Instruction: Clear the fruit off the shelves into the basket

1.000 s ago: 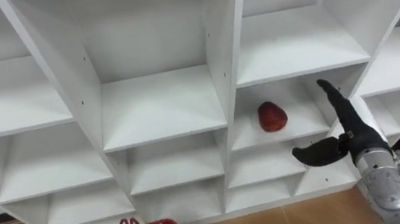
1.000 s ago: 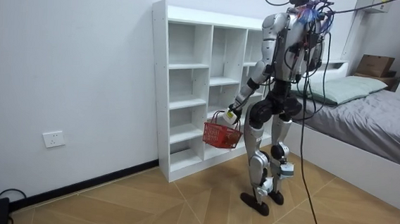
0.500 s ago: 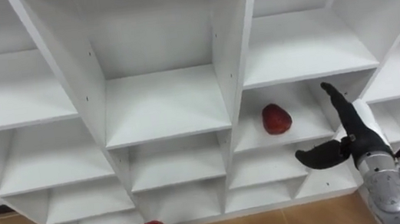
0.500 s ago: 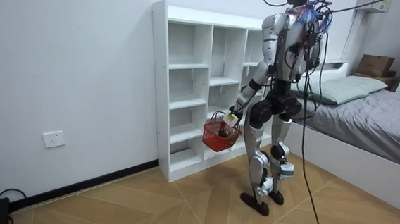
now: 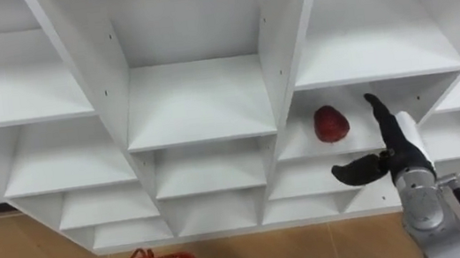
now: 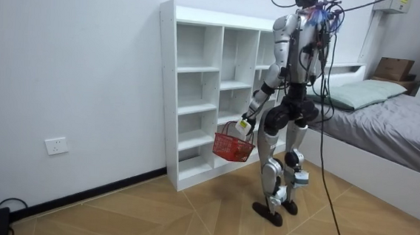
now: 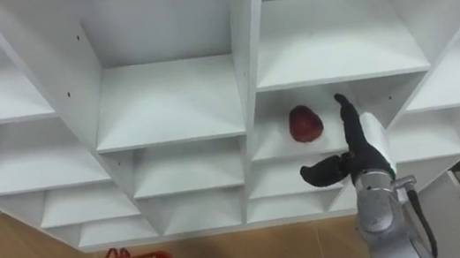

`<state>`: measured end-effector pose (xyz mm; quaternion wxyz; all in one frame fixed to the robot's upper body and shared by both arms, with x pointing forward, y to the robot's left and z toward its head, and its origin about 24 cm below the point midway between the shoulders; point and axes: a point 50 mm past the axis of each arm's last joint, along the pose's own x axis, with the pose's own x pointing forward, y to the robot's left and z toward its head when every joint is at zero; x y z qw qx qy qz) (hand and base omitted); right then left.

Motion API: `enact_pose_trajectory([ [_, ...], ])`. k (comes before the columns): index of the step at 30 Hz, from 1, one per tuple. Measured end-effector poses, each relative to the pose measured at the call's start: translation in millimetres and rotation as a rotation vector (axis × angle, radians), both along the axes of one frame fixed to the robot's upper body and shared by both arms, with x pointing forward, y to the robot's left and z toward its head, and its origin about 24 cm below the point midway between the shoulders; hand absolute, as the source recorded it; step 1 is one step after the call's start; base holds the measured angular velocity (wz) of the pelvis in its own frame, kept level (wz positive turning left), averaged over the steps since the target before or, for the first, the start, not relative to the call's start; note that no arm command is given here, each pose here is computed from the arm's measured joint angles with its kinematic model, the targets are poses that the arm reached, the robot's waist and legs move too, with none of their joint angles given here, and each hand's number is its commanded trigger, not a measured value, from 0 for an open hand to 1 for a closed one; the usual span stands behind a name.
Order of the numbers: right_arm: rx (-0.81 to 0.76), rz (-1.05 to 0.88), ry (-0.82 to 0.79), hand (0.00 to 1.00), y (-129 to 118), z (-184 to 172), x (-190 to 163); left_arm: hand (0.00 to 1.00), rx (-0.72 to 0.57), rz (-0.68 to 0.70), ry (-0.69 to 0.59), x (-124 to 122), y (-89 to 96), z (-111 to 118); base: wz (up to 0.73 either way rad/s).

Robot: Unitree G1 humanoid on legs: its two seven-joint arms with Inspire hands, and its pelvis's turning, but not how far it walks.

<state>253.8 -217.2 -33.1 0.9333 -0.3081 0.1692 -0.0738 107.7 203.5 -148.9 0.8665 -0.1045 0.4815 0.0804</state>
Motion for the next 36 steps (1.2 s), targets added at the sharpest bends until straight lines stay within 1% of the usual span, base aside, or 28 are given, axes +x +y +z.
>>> enact_pose_trajectory([
  [9, 0.014, -0.061, -0.064, 0.00, -1.4, 6.4, 11.7, 1.00, 0.005, -0.006, -0.009, 9.8, 1.2, 0.9, 0.00],
  [16, 0.051, -0.108, -0.092, 0.00, -2.4, 9.9, 20.4, 1.00, -0.008, -0.040, -0.027, 18.4, -5.0, 2.5, 0.00],
  [19, 0.068, -0.127, -0.113, 0.00, -2.4, 13.5, 23.8, 1.00, -0.012, -0.052, -0.020, 17.9, -7.2, 1.6, 0.00],
  [24, 0.087, -0.146, -0.150, 0.00, -2.6, 21.9, 31.9, 1.00, -0.013, -0.056, -0.010, 19.9, -7.0, 1.1, 0.01],
  [27, 0.087, -0.158, -0.136, 0.00, -3.6, 19.7, 33.9, 1.00, -0.014, -0.056, 0.008, 18.5, -7.0, -0.5, 0.05],
  [36, 0.069, -0.178, -0.126, 0.00, -12.2, 23.8, 44.1, 1.00, -0.008, -0.070, -0.009, 28.9, -8.4, 2.0, 0.03],
])
